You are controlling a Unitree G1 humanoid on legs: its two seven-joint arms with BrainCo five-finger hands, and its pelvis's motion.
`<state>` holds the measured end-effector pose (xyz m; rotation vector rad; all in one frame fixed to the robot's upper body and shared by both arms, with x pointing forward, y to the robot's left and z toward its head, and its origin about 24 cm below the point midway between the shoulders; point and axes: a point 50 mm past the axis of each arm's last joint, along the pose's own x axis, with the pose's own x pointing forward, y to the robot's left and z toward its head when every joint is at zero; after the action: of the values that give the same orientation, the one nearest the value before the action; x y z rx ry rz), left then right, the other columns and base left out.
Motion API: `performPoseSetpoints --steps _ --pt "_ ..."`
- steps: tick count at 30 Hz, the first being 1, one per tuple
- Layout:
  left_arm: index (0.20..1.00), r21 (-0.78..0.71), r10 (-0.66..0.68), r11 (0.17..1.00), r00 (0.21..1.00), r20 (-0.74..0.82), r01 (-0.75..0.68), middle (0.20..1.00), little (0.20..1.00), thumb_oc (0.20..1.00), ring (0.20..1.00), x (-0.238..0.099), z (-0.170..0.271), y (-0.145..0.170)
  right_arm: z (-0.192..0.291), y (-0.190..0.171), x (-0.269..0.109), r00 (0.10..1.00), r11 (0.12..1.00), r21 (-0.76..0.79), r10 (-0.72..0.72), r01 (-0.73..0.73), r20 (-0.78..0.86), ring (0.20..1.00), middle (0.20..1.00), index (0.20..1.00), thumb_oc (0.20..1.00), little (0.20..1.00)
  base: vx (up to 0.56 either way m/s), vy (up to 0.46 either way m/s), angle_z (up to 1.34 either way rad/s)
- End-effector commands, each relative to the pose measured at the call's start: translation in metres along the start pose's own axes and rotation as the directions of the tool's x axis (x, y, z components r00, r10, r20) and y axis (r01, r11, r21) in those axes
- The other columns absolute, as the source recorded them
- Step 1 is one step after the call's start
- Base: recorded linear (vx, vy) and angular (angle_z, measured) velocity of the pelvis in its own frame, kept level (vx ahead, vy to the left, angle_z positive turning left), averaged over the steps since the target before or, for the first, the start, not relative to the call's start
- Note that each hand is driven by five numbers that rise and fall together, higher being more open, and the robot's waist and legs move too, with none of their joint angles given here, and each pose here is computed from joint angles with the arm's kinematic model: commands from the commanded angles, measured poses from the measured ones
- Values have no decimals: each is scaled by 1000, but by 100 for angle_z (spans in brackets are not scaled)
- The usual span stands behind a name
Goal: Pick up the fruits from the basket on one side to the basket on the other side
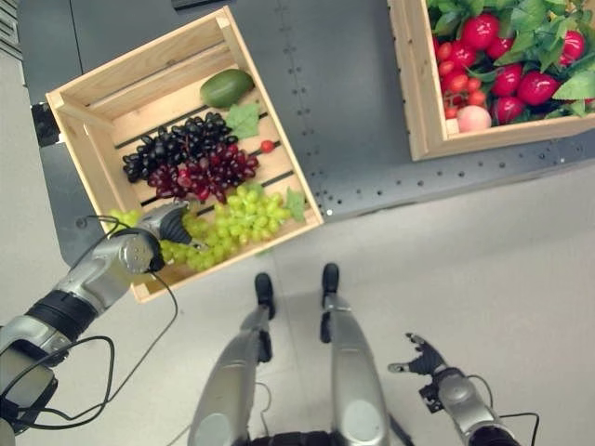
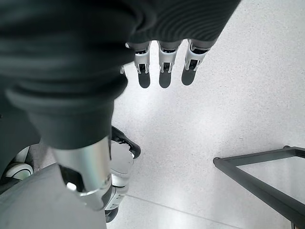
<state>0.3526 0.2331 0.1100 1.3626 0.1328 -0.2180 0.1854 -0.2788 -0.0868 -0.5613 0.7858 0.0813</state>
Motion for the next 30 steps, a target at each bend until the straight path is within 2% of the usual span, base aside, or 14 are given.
performPoseSetpoints --steps 1,10,20,30 --pt "1000 -26 74 997 997 12 -74 1000 1000 1000 1000 4 7 13 -26 1 -12 998 1000 -9 13 -13 -62 1000 1000 1000 1000 1000 0 0 0" --pt "1000 -139 103 986 991 90 -90 1000 1000 1000 1000 19 47 3 -26 5 -12 998 1000 -10 19 -19 -63 1000 1000 1000 1000 1000 0 0 0" --pt "1000 -157 86 986 981 176 -59 1000 1000 1000 1000 30 89 -6 -26 10 -10 997 1000 -11 27 -28 -66 1000 1000 1000 1000 1000 0 0 0" --pt "1000 -180 56 983 984 166 -26 1000 1000 1000 1000 38 103 -25 -19 12 -8 999 1000 -11 22 -22 -41 1000 1000 1000 1000 1000 0 0 0"
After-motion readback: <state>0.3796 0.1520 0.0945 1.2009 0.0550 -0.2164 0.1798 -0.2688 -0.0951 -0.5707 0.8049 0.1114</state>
